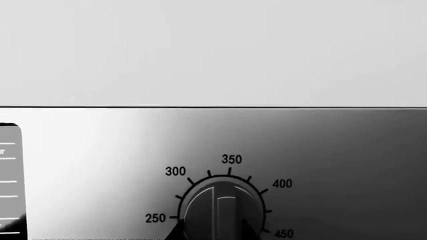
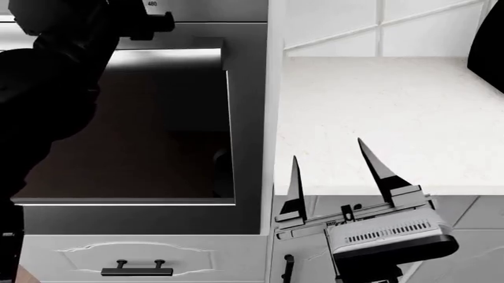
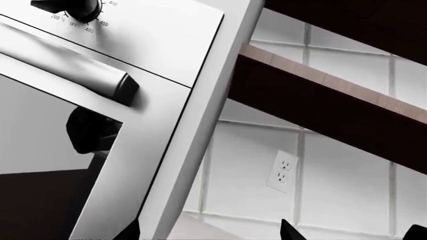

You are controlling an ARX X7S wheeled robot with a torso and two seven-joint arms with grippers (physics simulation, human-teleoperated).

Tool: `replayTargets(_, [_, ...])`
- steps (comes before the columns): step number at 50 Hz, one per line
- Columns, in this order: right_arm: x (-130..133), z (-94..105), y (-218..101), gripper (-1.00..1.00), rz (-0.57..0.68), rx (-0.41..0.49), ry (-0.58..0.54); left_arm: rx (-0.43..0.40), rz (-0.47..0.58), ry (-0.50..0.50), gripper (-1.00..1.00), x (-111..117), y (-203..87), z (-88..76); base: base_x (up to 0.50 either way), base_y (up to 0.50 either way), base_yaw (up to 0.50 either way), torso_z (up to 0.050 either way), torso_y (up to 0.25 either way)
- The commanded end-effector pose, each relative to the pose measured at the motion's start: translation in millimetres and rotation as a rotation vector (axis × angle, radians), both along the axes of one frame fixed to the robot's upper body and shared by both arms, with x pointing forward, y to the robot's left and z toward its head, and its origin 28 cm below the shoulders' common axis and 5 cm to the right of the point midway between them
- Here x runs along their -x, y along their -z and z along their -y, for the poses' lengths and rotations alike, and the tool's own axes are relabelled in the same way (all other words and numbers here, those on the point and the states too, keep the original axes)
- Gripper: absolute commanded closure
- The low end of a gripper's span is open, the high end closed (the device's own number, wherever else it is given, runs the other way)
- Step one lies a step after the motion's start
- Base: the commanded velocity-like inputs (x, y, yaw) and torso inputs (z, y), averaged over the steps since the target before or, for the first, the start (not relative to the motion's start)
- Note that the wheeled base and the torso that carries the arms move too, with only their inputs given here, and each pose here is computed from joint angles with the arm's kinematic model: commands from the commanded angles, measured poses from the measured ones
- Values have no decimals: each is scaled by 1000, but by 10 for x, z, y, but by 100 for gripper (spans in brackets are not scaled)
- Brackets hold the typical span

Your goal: Preheat the oven by turning the temperature knob.

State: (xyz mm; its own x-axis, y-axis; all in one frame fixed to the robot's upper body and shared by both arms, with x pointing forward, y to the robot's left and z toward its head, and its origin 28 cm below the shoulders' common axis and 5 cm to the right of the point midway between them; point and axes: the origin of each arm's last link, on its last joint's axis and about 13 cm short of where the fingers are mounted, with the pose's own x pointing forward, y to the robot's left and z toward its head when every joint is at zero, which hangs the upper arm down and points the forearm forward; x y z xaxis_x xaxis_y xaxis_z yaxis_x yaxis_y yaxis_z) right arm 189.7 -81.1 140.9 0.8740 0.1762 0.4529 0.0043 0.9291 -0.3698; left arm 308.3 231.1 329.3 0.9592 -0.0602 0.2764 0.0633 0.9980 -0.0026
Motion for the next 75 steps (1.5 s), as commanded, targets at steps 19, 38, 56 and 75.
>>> replayTargets(19, [2, -4, 9, -100, -8, 6, -1, -15, 33, 55, 100, 120, -73, 71, 0, 0, 0, 0, 0])
replayTargets(38, [-2, -14, 49, -100, -17, 10, -5, 22, -14, 28, 100, -36, 28, 4, 0, 0, 0, 0, 1])
replayTargets(56, [-28, 0, 87, -100, -21, 5, -3, -38, -14, 26, 100, -82, 97, 8, 0, 0, 0, 0, 0])
replayTargets(75, [-27, 7, 112, -100, -21, 8, -1, -209, 36, 5, 100, -50, 107, -4, 1, 0, 0, 0, 0])
